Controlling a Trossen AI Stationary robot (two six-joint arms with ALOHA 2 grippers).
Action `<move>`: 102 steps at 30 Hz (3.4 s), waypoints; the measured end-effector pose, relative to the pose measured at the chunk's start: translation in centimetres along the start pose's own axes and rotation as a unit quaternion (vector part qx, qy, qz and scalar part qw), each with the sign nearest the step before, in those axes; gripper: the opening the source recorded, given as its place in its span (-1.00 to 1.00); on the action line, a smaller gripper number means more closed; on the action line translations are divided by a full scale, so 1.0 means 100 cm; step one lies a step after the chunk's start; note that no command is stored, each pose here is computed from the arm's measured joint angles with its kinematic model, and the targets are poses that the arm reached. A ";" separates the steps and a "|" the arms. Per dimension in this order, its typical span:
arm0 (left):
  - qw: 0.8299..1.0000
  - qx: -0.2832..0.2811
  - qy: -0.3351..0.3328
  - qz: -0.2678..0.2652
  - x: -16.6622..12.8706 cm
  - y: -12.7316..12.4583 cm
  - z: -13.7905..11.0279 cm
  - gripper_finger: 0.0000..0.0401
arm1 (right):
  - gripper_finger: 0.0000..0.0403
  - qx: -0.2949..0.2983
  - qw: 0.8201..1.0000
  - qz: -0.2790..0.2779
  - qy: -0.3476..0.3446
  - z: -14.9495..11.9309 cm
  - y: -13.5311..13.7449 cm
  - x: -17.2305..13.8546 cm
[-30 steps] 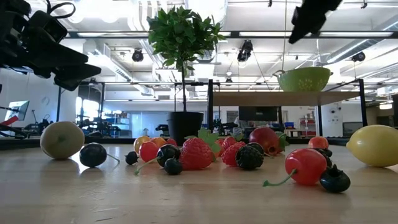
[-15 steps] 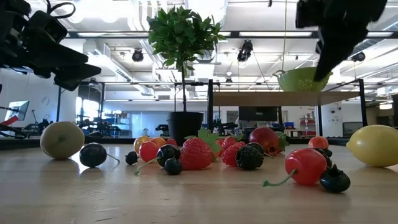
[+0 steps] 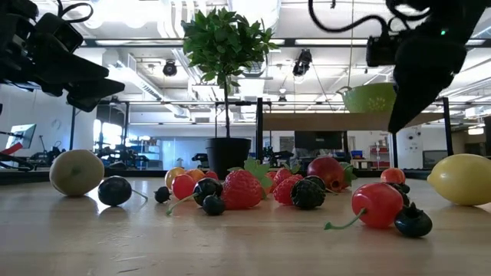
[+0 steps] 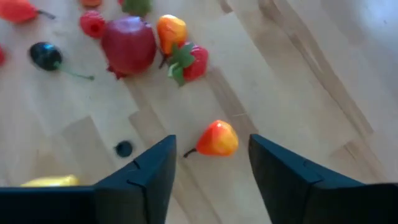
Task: Pick & Place Fruit
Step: Put the pear into the green strainer bowl on the shelf
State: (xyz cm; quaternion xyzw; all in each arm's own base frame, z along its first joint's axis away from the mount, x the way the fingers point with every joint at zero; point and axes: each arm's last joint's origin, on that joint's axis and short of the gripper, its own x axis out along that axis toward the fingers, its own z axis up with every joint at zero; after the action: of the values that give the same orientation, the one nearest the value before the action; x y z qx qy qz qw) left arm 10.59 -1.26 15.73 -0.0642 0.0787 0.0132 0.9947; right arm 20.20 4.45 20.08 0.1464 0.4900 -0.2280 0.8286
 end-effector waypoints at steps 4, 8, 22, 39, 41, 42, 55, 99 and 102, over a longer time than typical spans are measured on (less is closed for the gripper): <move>1.000 0.000 0.000 0.000 0.000 0.000 0.000 0.14 | 0.16 0.019 1.000 0.000 -0.008 -0.004 -0.005 0.011; 1.000 0.000 0.000 0.000 0.000 0.000 0.000 0.14 | 0.29 0.032 0.999 0.010 -0.019 -0.009 -0.006 0.019; 1.000 0.000 0.000 0.000 0.000 0.000 0.000 0.14 | 0.48 0.066 0.997 0.008 -0.031 -0.027 -0.022 0.047; 1.000 0.000 0.000 0.000 0.000 0.000 0.000 0.14 | 0.33 0.089 0.995 0.024 -0.049 -0.044 -0.032 0.064; 1.000 0.000 0.000 0.000 0.000 0.000 0.000 0.14 | 0.31 0.092 0.994 0.030 -0.056 -0.047 -0.033 0.066; 1.000 0.000 0.000 0.000 0.000 0.000 0.000 0.14 | 0.30 0.092 0.994 0.031 -0.057 -0.048 -0.034 0.067; 1.000 0.000 0.000 0.000 0.000 0.000 0.000 0.14 | 0.04 0.101 0.993 0.026 -0.054 -0.051 -0.036 0.069; 1.000 0.000 0.000 0.000 0.000 0.000 0.000 0.14 | -0.44 -0.070 0.991 -0.054 -0.098 0.055 -0.007 -0.033; 1.000 0.000 0.000 0.000 0.000 0.000 0.000 0.14 | -0.40 -0.069 0.988 -0.101 -0.098 0.073 -0.016 -0.062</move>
State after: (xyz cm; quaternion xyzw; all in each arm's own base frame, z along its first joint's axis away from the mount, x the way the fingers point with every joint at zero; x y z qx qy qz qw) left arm 10.59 -1.26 15.73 -0.0642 0.0787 0.0131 0.9947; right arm 22.19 1.17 28.98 0.0153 0.4329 -0.2890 0.8537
